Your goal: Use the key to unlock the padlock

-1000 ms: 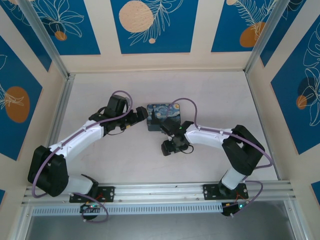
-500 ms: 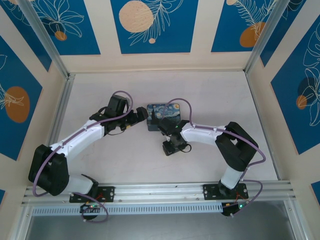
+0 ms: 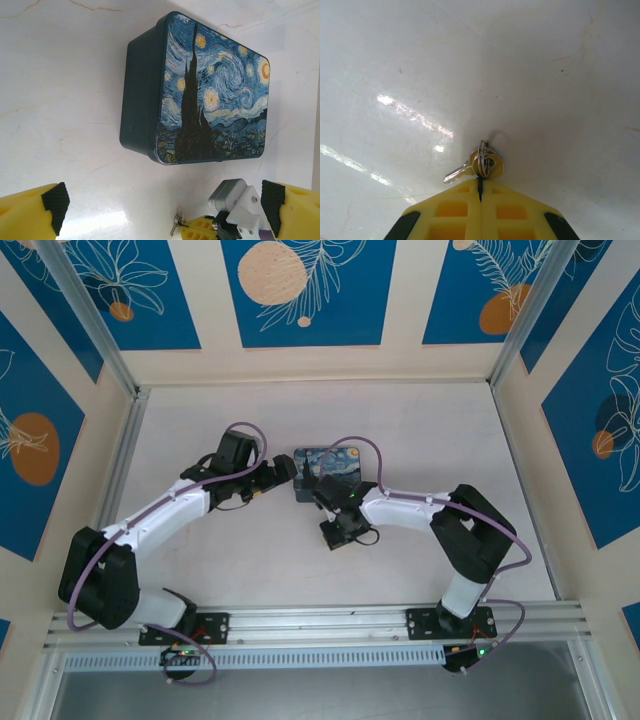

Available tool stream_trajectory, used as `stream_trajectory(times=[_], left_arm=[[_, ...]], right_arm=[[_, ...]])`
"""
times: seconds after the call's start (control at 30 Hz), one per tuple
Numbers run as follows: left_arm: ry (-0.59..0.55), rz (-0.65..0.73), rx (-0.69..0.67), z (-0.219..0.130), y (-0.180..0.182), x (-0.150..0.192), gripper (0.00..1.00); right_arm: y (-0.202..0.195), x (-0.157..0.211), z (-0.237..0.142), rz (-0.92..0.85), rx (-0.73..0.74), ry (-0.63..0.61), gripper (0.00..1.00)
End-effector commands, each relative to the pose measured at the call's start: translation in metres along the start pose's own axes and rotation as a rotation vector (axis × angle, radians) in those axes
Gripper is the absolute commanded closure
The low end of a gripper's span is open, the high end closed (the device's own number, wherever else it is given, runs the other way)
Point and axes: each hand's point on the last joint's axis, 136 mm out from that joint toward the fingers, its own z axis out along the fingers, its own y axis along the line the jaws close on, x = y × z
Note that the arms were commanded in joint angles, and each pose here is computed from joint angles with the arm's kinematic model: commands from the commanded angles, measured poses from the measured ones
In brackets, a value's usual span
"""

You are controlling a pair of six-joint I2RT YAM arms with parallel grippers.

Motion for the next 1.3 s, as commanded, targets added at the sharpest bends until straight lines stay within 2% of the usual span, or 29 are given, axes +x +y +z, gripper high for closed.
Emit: stream_trajectory(times=[0.0, 0.47, 0.5, 0.57, 0.63, 0.87, 0.93, 1.03, 1.27], left_arm=[[0.012, 0.012, 0.022, -0.002, -0.009, 0.002, 0.0], [0.024, -0.051, 0.112, -0.009, -0.021, 0.012, 0.0], [0.023, -0.05, 0.111, -0.009, -0.02, 0.012, 0.0], [0.024, -0.053, 0.11, -0.009, -0.02, 0.013, 0.0], [0.024, -0.052, 0.108, -0.009, -0.019, 0.014, 0.0], [0.02, -0.048, 0.103, -0.01, -0.019, 0.013, 0.0], [0.018, -0.048, 0.1, -0.009, -0.018, 0.013, 0.0], [0.02, -0.048, 0.1, -0.008, -0.018, 0.013, 0.0], [0.016, -0.044, 0.1, -0.008, -0.021, 0.01, 0.0]], right_arm=[[0.003, 0.012, -0.006, 0.027, -0.031, 0.013, 1.0], [0.008, 0.014, -0.034, 0.168, -0.157, -0.081, 1.0], [0.008, 0.013, -0.033, 0.162, -0.155, -0.086, 0.92], [0.006, 0.01, -0.032, 0.143, -0.141, -0.093, 0.64], [0.005, 0.006, -0.031, 0.111, -0.135, -0.101, 0.54], [0.002, -0.002, -0.024, -0.125, -0.096, -0.104, 0.44], [0.003, -0.005, -0.025, -0.146, -0.113, -0.109, 0.41], [0.004, -0.013, -0.027, -0.168, -0.114, -0.122, 0.4], [0.006, -0.02, -0.016, -0.196, -0.082, -0.069, 0.43]])
